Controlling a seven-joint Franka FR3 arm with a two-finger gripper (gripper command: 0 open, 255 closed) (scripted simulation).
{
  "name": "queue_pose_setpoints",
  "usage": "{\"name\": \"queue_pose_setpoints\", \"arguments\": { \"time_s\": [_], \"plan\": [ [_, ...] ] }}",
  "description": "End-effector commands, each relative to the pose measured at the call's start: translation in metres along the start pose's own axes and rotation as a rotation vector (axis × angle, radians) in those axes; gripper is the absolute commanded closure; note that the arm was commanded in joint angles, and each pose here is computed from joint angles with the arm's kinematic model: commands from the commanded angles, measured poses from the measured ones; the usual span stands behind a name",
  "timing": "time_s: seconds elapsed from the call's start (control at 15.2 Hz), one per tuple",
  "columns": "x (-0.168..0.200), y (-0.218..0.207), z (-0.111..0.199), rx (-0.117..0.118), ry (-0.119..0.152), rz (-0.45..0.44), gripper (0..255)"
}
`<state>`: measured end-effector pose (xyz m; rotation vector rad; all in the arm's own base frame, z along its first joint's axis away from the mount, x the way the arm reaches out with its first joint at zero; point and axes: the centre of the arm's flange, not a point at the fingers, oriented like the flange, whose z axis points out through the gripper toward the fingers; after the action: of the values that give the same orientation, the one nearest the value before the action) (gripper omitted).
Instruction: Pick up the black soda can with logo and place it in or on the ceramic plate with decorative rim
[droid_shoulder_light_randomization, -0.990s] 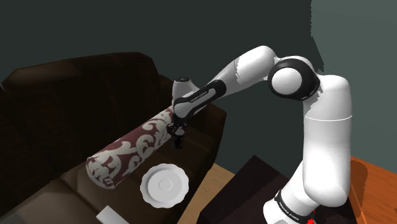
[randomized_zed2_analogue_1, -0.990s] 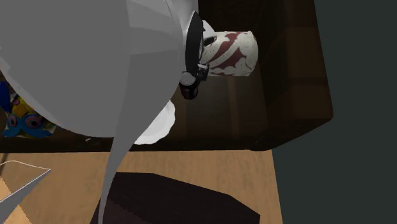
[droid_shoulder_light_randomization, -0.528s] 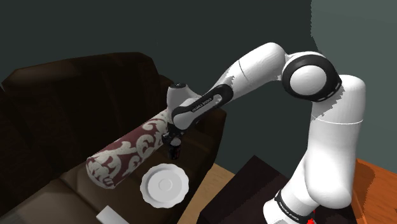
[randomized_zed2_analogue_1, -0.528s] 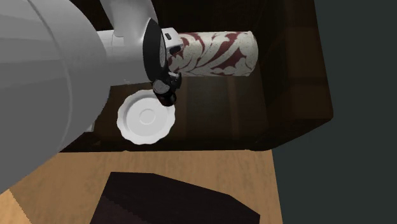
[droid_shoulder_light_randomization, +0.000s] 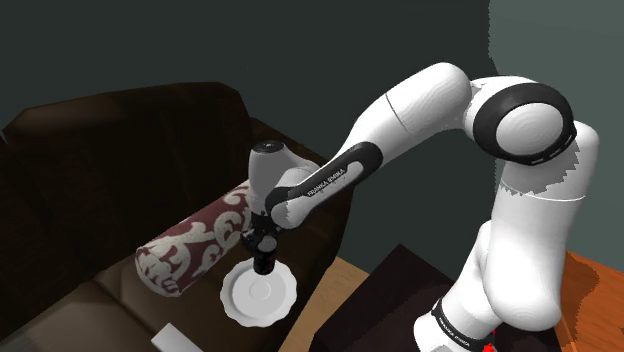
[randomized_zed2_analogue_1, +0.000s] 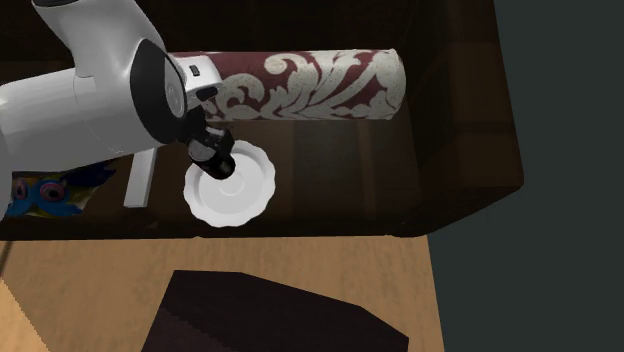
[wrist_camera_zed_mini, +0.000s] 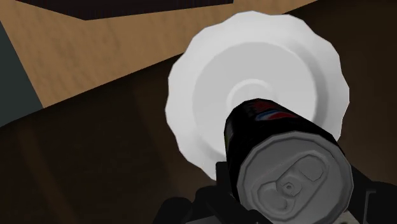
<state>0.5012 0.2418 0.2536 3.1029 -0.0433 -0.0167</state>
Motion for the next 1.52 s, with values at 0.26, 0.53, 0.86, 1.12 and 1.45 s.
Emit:
{"name": "queue_pose_setpoints", "arguments": {
  "time_s": [0.26, 0.53, 0.86, 1.12, 1.45],
  "plan": [
    [-0.005, -0.009, 0.024, 0.0, 0.0, 0.002, 255],
    [-0.005, -0.01, 0.045, 0.0, 0.0, 0.002, 255],
    [-0.004, -0.011, 0.071, 0.0, 0.0, 0.002, 255],
    [-0.004, -0.012, 0.092, 0.0, 0.0, 0.002, 255],
    [-0.004, -0.012, 0.098, 0.0, 0.0, 0.002, 255]
  ]
}}
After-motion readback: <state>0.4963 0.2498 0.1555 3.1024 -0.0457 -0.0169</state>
